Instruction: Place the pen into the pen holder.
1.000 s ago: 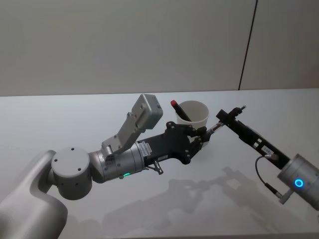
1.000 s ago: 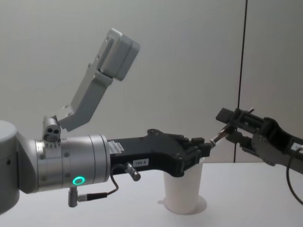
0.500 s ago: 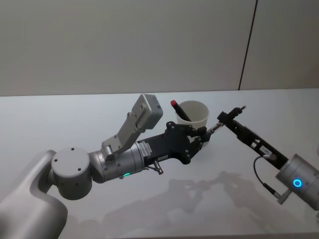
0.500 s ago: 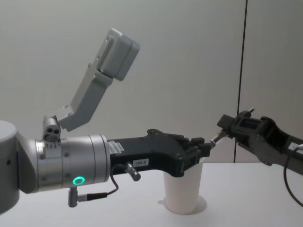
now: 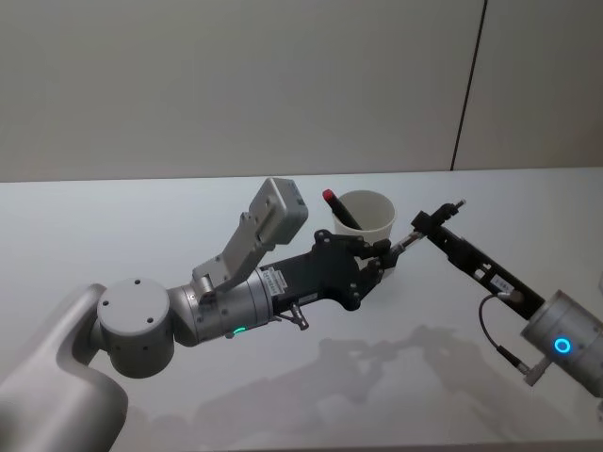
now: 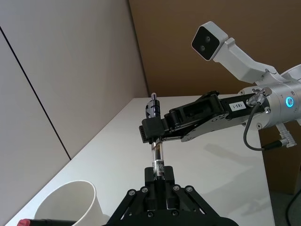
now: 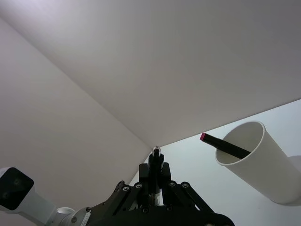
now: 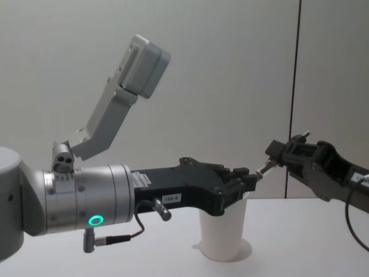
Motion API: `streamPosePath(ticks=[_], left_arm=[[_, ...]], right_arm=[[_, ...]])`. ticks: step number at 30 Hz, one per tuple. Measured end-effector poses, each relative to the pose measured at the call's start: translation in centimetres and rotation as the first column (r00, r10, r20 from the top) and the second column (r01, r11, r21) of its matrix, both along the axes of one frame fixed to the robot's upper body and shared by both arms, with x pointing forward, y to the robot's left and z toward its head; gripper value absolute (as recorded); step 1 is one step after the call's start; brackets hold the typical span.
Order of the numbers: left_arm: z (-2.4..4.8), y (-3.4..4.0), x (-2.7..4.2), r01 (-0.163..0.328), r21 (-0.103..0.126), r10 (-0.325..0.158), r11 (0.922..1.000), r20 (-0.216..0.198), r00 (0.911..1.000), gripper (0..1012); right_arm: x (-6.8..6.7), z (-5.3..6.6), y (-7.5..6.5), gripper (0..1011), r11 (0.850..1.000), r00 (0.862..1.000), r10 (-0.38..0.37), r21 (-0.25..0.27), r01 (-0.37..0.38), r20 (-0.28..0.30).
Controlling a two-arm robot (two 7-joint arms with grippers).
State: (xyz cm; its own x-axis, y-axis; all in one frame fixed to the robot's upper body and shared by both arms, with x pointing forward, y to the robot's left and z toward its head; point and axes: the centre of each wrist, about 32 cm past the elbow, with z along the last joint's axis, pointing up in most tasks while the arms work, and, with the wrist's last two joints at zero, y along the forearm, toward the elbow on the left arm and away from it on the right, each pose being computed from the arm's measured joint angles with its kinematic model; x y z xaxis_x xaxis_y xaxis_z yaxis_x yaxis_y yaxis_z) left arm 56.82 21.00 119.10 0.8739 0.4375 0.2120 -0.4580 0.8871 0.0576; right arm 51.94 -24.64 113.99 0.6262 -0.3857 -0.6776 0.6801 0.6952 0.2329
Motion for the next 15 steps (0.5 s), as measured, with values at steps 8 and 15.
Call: streamPosePath(ticks=[8, 15], left_arm=[[0.00, 0.01, 0.00, 0.000, 0.000, 0.000, 1.0000, 0.000, 1.0000, 266], [0.00, 0.00, 0.00, 0.000, 0.000, 0.000, 1.0000, 0.000, 1.0000, 508]], right_arm=[[0.02, 0.05, -0.07, 131, 1.000, 1.000, -0.002, 0.000, 0.002, 0.000], [0.01, 0.18, -0.09, 132, 1.000, 1.000, -0.002, 0.000, 0.002, 0.005]])
